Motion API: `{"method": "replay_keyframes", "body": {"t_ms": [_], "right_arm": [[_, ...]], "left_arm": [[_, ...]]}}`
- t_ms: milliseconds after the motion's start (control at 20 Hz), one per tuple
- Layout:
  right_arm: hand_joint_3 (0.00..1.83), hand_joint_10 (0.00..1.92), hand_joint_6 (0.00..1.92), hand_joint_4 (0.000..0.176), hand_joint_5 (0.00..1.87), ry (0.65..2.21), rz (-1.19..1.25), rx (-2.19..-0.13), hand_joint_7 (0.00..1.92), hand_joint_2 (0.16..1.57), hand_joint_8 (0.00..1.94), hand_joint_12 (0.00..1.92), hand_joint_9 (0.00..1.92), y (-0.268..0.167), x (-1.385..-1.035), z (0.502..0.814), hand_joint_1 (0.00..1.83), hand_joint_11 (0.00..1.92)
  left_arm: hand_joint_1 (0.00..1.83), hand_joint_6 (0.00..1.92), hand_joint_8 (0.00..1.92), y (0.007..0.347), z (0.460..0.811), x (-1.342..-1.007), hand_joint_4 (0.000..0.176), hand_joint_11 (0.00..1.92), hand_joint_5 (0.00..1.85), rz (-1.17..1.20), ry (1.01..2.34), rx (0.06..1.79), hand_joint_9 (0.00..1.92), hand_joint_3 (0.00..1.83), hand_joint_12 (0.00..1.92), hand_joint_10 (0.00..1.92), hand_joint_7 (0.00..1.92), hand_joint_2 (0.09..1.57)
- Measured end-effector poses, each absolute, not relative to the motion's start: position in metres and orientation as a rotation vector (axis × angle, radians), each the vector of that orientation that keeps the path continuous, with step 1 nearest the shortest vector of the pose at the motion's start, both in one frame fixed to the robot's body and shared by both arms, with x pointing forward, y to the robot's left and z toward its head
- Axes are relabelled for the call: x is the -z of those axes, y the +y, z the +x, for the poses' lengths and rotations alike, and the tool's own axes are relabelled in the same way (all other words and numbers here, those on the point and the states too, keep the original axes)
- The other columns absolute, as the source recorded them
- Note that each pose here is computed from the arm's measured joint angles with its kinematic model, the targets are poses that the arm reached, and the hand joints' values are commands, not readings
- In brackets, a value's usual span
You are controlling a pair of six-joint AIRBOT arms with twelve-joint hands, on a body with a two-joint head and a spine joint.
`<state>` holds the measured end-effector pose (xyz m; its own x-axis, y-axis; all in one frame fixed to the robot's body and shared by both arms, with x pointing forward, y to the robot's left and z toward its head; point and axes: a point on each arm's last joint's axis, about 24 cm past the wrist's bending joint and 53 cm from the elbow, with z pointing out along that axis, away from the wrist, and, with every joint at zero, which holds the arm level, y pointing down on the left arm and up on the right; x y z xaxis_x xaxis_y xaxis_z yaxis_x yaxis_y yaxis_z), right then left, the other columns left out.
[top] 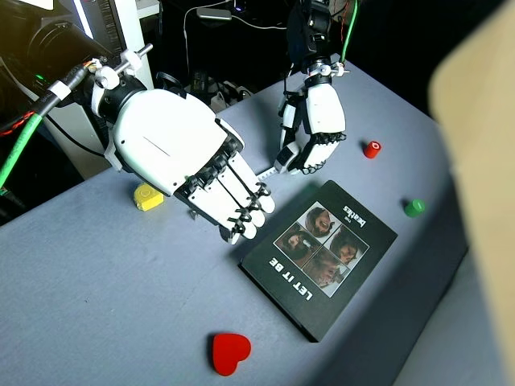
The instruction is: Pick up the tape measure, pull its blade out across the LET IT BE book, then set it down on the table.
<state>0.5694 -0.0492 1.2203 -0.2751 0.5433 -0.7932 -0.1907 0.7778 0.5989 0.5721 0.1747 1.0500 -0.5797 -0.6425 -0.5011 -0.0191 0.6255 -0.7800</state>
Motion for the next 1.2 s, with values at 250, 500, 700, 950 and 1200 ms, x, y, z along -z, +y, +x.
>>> {"method": "replay_keyframes", "body": {"t_ms": [250,500,700,950,1200], "right_arm": [[0.0,0.02,0.02,0.0,0.5,1.699,0.291,-0.736,0.56,1.12,0.01,1.17,0.51,-0.049,-1.227,0.572,0.44,0.11],[0.0,0.04,0.02,0.0,0.6,1.624,0.221,-0.756,0.69,1.11,0.02,1.18,0.6,-0.036,-1.257,0.588,0.83,0.19],[0.0,0.04,0.01,0.0,0.61,1.658,0.209,-0.73,0.7,1.13,0.01,1.18,0.62,-0.027,-1.259,0.614,0.96,0.19],[0.0,0.04,0.05,0.0,0.72,1.627,0.227,-0.757,0.73,1.14,0.02,1.17,0.65,-0.005,-1.281,0.639,1.02,0.19],[0.0,0.08,0.05,0.0,0.76,1.715,0.305,-0.747,0.8,1.14,0.04,1.2,0.74,-0.008,-1.257,0.642,1.03,0.26]], "left_arm": [[1.38,0.83,0.95,0.196,0.609,-1.114,0.0,0.99,0.98,-0.585,1.883,0.95,1.01,0.0,0.97,1.16,0.96,1.1],[1.38,0.83,0.96,0.192,0.641,-1.147,0.0,1.02,0.99,-0.51,1.92,0.948,1.01,0.0,0.97,1.16,0.95,1.1],[1.38,0.85,0.96,0.195,0.656,-1.152,0.0,1.0,0.97,-0.514,1.935,0.946,1.01,0.0,0.96,1.16,0.95,1.1],[1.38,0.83,0.99,0.197,0.663,-1.147,0.0,1.0,0.98,-0.576,1.945,0.95,1.0,0.0,0.96,1.17,0.93,1.1],[1.38,0.82,1.0,0.208,0.671,-1.156,0.0,0.99,0.99,-0.684,1.873,0.97,1.0,0.0,0.95,1.17,0.93,1.1]]}}
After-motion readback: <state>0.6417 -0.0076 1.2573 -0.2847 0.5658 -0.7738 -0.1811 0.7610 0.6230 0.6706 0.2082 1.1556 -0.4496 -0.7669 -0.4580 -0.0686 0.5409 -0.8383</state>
